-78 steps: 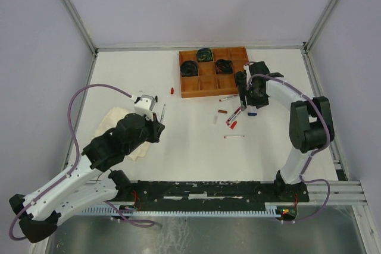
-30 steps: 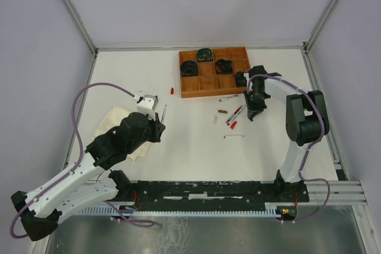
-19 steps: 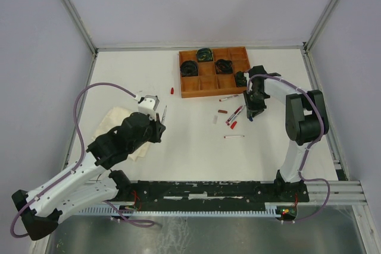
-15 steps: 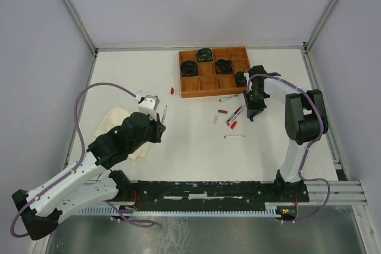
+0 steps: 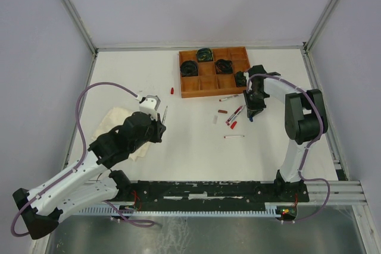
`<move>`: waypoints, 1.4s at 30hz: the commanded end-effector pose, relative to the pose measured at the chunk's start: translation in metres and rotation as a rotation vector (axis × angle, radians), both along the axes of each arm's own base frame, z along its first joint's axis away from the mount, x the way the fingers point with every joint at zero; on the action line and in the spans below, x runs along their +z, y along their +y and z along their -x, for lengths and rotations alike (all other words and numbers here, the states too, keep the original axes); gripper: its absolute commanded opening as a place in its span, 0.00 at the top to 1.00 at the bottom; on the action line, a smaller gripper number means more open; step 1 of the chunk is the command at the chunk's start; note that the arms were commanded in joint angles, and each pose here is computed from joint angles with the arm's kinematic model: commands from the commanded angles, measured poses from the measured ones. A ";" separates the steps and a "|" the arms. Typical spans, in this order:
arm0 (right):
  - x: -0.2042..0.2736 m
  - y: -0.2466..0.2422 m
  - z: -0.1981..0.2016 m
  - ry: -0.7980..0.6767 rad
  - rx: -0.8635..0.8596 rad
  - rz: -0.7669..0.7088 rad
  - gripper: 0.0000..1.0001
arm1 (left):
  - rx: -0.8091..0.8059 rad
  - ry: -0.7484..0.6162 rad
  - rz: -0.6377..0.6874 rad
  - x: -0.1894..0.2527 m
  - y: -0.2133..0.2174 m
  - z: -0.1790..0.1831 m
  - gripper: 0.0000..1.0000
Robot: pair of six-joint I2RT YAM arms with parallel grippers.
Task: Insert the pens into the pen caps
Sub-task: Insert the pen cap onto the pen.
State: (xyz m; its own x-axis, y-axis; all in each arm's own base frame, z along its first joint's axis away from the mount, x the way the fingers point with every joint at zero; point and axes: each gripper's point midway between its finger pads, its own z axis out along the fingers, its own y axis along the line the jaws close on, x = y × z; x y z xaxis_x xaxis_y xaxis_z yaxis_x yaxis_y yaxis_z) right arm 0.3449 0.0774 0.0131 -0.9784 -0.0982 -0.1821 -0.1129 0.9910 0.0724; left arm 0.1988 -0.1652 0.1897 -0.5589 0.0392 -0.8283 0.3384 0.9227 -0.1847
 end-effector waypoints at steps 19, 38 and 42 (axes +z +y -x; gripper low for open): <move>0.045 -0.001 -0.003 -0.215 -0.045 -0.035 0.98 | 0.004 -0.087 0.111 0.023 -0.003 -0.002 0.97; 0.118 0.078 0.077 -0.497 -0.156 -0.394 1.00 | -0.185 -0.088 0.271 0.033 -0.046 0.011 0.97; 0.127 0.098 0.095 -0.531 -0.189 -0.510 0.99 | -0.250 -0.037 0.316 0.022 -0.067 0.014 0.97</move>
State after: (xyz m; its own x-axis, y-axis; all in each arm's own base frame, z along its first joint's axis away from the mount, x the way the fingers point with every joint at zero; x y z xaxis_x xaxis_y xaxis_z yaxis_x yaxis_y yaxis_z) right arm 0.2494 0.1520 0.1155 -0.8009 0.1366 -0.5830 -0.1091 0.9241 0.3663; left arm 0.1886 -0.2021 0.2039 -0.5144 -0.0377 -0.8567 0.4916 0.8056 -0.3307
